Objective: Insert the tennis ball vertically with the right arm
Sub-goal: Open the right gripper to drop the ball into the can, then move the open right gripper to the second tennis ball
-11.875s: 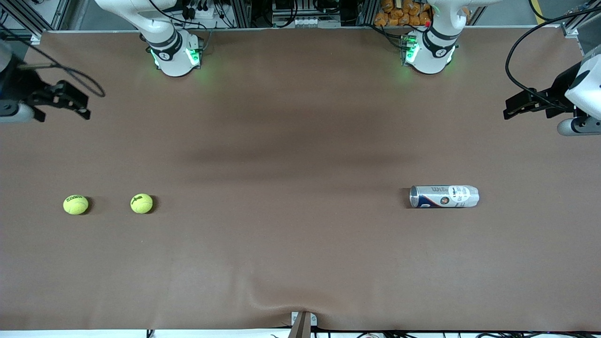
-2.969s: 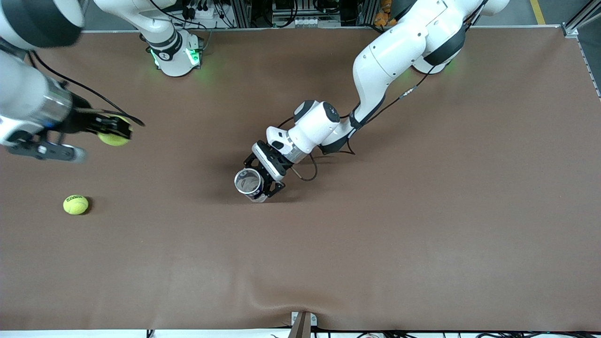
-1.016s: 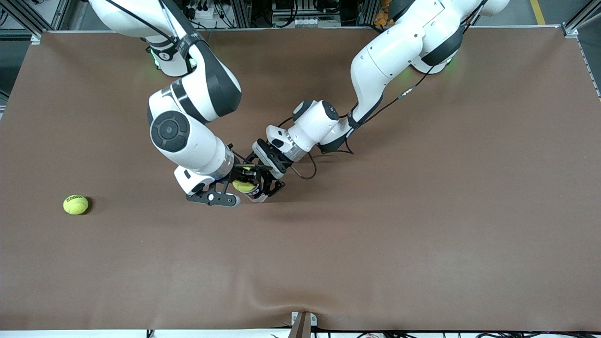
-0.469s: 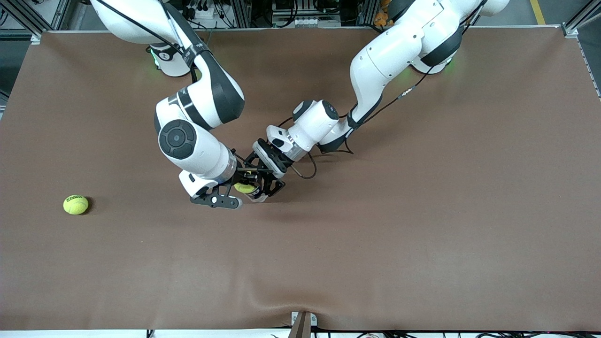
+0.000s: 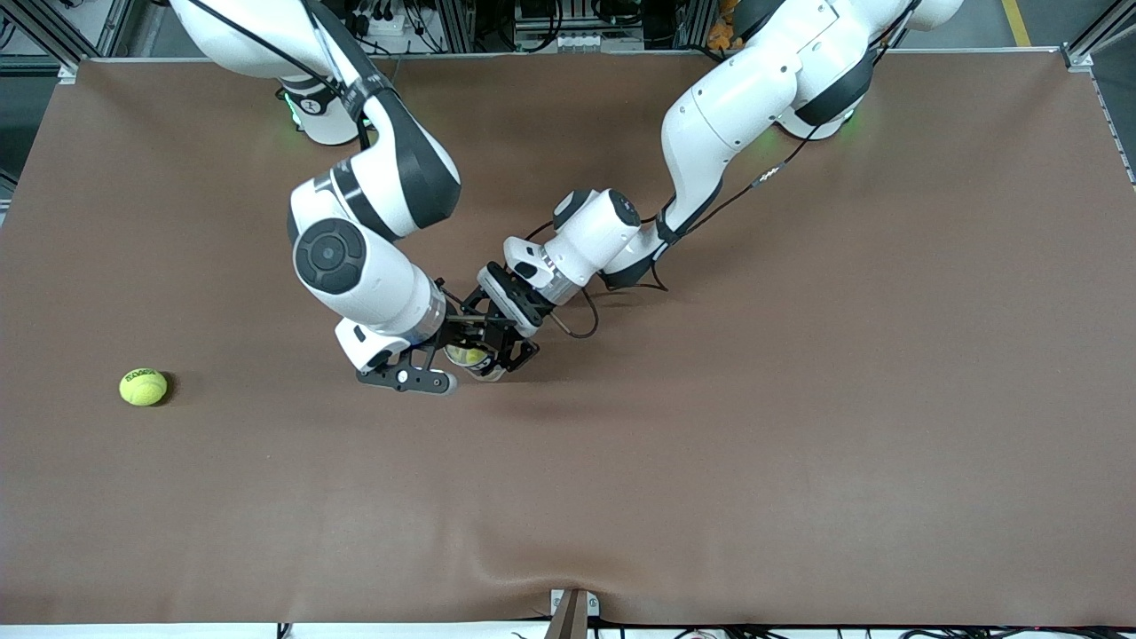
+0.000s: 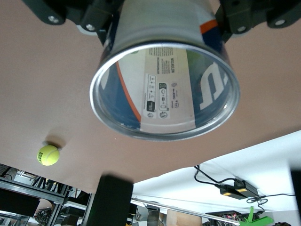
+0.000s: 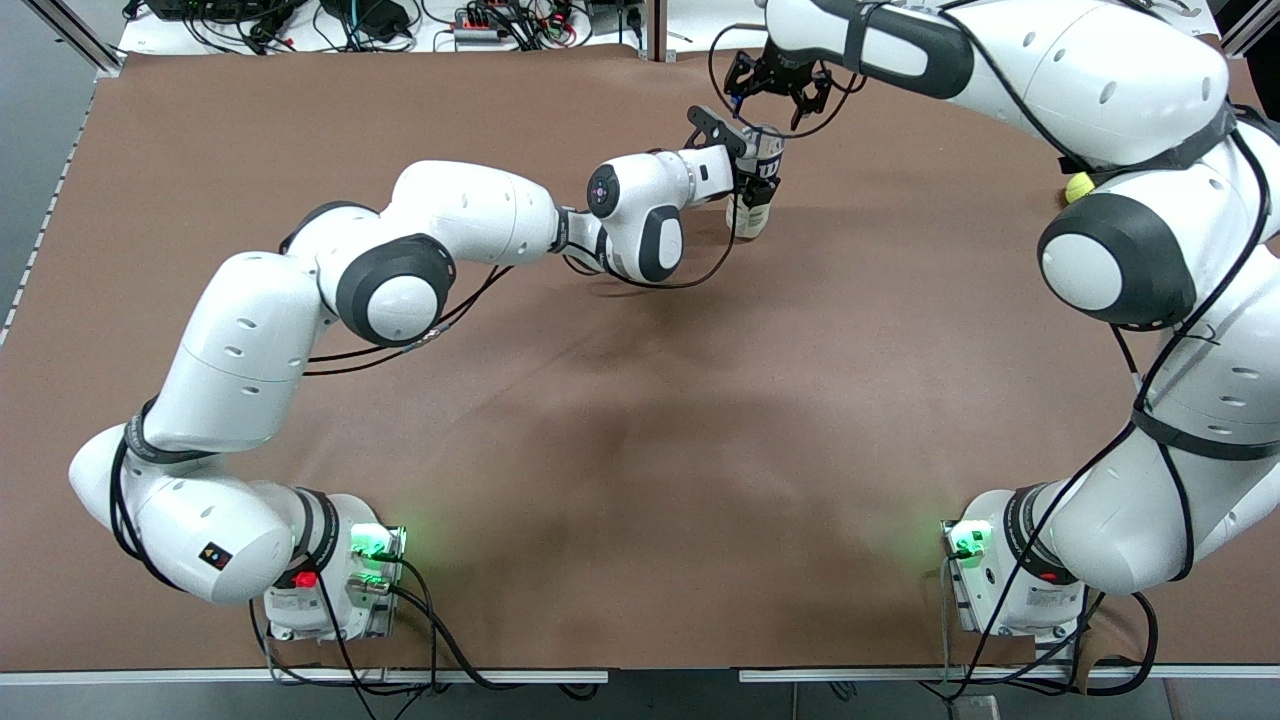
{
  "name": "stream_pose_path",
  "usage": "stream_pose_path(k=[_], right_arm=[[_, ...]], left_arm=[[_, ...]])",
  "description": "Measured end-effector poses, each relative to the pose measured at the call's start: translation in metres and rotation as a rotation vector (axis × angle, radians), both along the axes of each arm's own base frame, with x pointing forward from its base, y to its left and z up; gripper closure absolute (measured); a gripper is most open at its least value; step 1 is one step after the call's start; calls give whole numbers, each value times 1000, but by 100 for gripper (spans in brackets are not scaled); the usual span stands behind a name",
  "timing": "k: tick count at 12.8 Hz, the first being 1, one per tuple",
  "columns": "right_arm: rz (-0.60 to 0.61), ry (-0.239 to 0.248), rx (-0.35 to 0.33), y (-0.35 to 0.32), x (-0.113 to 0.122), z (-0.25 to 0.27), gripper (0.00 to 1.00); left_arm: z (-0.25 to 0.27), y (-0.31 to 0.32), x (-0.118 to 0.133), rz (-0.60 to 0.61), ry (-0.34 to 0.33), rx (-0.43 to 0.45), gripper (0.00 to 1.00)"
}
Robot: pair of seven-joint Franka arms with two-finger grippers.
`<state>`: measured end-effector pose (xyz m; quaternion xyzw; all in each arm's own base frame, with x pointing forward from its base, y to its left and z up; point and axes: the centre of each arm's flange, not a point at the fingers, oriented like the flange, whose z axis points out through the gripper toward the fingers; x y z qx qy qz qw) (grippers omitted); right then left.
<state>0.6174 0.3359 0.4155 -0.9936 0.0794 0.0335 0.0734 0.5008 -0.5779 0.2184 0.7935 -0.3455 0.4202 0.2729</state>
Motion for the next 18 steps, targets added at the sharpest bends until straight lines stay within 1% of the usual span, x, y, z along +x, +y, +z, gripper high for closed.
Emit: stream_pose_path(k=[1, 3, 5, 7, 8, 10, 12, 13, 15, 16, 18], right_arm=[[3, 25, -11, -11, -2, 16, 0], [23, 68, -24, -59, -2, 51, 0], [53, 125, -29, -130, 2, 74, 0], [96, 177, -30, -202, 7, 79, 0], [145, 186, -52, -237, 10, 77, 0], [239, 190, -125, -307, 15, 68, 0], [290, 175, -165, -364, 18, 63, 0], [314, 157, -189, -389, 20, 58, 0], [359, 99, -234, -432, 23, 36, 0], [376, 68, -245, -452, 23, 21, 0], [394, 16, -269, -487, 18, -12, 0]], left_arm=[[0, 0, 0, 0, 0, 0, 18], [0, 0, 0, 0, 0, 0, 18], [0, 0, 0, 0, 0, 0, 18], [0, 0, 0, 0, -1, 0, 18], [0, 0, 0, 0, -1, 0, 18], [0, 0, 0, 0, -1, 0, 18], [0, -1, 0, 0, -1, 0, 18], [0, -1, 0, 0, -1, 0, 18], [0, -1, 0, 0, -1, 0, 18], [0, -1, 0, 0, -1, 0, 18], [0, -1, 0, 0, -1, 0, 18]])
